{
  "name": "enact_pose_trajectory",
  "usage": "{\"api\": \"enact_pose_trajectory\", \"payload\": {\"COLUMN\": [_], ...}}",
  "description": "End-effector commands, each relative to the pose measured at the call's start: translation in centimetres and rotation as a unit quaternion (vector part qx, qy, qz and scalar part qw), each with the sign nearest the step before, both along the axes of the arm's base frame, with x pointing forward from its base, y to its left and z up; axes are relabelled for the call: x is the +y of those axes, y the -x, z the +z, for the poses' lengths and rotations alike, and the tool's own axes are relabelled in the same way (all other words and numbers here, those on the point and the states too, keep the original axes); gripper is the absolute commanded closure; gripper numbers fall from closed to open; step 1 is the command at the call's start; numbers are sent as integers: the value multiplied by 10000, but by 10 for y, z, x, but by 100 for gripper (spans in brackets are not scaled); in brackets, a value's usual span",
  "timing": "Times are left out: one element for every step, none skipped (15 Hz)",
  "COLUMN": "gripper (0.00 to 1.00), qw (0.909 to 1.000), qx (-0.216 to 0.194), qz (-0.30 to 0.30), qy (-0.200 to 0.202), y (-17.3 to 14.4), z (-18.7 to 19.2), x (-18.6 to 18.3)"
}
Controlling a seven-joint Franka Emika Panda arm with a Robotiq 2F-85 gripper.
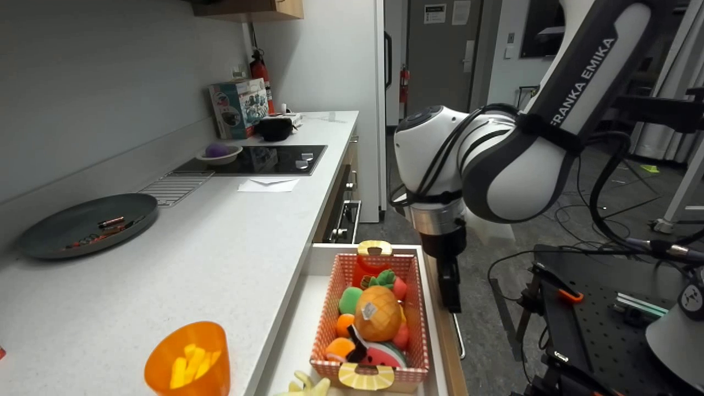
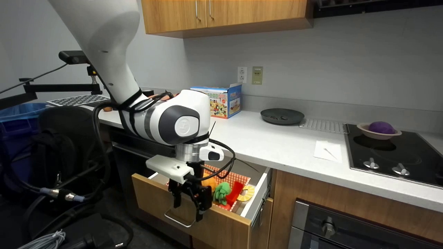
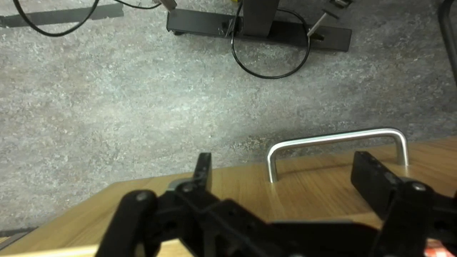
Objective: Close the top draw of the kitchen unit
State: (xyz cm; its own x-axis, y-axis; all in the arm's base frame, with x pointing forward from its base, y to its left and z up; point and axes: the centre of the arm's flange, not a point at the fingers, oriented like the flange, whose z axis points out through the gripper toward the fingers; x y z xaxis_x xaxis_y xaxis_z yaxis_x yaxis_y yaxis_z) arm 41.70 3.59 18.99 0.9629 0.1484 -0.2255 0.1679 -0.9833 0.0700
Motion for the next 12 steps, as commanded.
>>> {"api": "enact_pose_trajectory", "payload": {"gripper": [0,0,0,0,0,0,0,0,0,0,0,0], "qw": [9992,9989,9986,9983,9979,9975,9972,9969,9967,9963,9959,9955], "qx": [-299,-343,-375,-407,-449,-479,-504,-527,-563,-617,-674,-717], "qz": [72,77,63,49,53,56,48,52,59,87,108,122], "qy": [-250,-302,-359,-422,-470,-519,-558,-580,-588,-595,-596,-606], "y": [-38,-46,-54,-66,-76,-85,-97,-107,-117,-126,-137,-145], "z": [5,6,6,6,7,8,7,5,3,3,3,3], "x": [21,25,36,36,39,41,43,45,52,55,57,58]}}
